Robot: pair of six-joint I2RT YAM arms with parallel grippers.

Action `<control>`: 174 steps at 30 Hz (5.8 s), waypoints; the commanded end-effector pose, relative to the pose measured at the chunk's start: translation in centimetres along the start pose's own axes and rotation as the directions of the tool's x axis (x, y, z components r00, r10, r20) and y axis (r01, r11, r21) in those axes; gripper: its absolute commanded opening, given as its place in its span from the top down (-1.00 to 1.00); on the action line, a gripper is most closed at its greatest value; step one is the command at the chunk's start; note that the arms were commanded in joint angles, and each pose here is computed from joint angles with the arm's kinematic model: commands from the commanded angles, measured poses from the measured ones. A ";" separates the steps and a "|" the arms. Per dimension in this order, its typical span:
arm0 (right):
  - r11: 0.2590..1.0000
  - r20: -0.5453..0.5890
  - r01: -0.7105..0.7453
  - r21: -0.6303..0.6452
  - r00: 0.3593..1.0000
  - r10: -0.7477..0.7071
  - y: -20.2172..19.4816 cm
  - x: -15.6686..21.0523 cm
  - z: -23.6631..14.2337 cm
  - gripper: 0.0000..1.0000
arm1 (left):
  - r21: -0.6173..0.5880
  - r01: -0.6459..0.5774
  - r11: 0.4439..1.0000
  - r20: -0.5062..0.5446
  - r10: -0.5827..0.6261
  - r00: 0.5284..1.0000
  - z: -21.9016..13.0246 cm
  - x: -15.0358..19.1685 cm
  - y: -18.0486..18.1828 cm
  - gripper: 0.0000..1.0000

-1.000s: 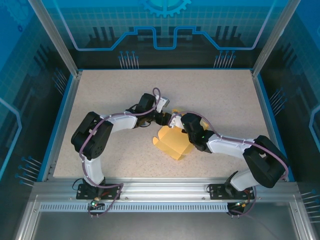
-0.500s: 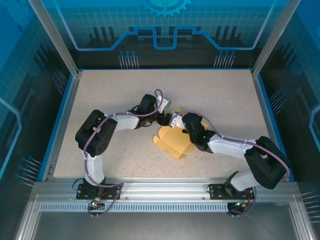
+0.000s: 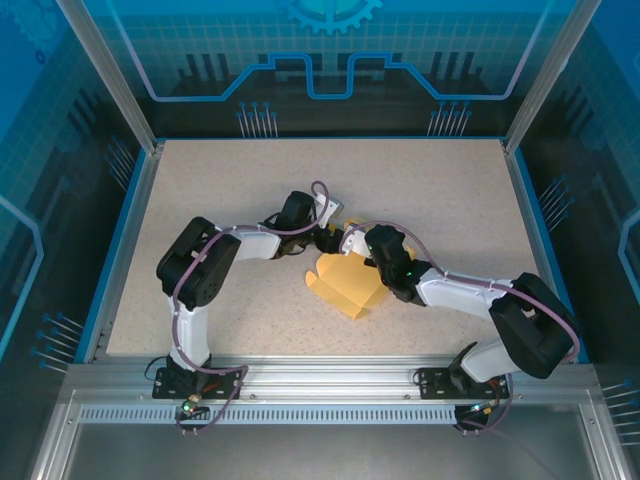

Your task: Fold the paper box

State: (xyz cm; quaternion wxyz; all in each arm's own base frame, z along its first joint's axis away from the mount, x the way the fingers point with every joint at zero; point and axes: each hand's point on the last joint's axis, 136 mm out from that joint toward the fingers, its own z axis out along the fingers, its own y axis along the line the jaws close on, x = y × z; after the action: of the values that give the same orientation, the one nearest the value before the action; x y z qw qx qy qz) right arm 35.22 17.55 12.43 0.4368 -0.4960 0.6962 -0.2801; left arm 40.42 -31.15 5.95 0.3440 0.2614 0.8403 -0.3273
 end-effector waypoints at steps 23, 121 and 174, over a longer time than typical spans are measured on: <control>0.999 -0.026 0.045 -0.019 0.999 -0.045 1.5 0.6 -0.5 0.94 | 0.003 0.000 1.000 0.008 0.000 1.000 1.0 -0.1 0.2 0.18; 0.998 0.013 -0.051 -0.043 0.999 0.051 1.6 0.4 -1.5 0.97 | -0.051 0.159 0.986 0.185 -0.147 0.972 -1.3 -2.2 1.1 0.00; 0.994 0.013 -0.075 -0.078 0.997 0.076 2.6 0.5 -1.3 0.99 | -0.294 0.089 0.952 0.114 -0.057 0.992 2.0 -0.1 3.3 0.53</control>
State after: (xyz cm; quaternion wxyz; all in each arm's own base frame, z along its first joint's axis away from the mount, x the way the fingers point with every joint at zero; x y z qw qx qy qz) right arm 33.55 18.51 12.14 0.4524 -0.4795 0.7134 -0.2377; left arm 41.23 -32.24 3.60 0.3867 0.2078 0.8608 -0.2575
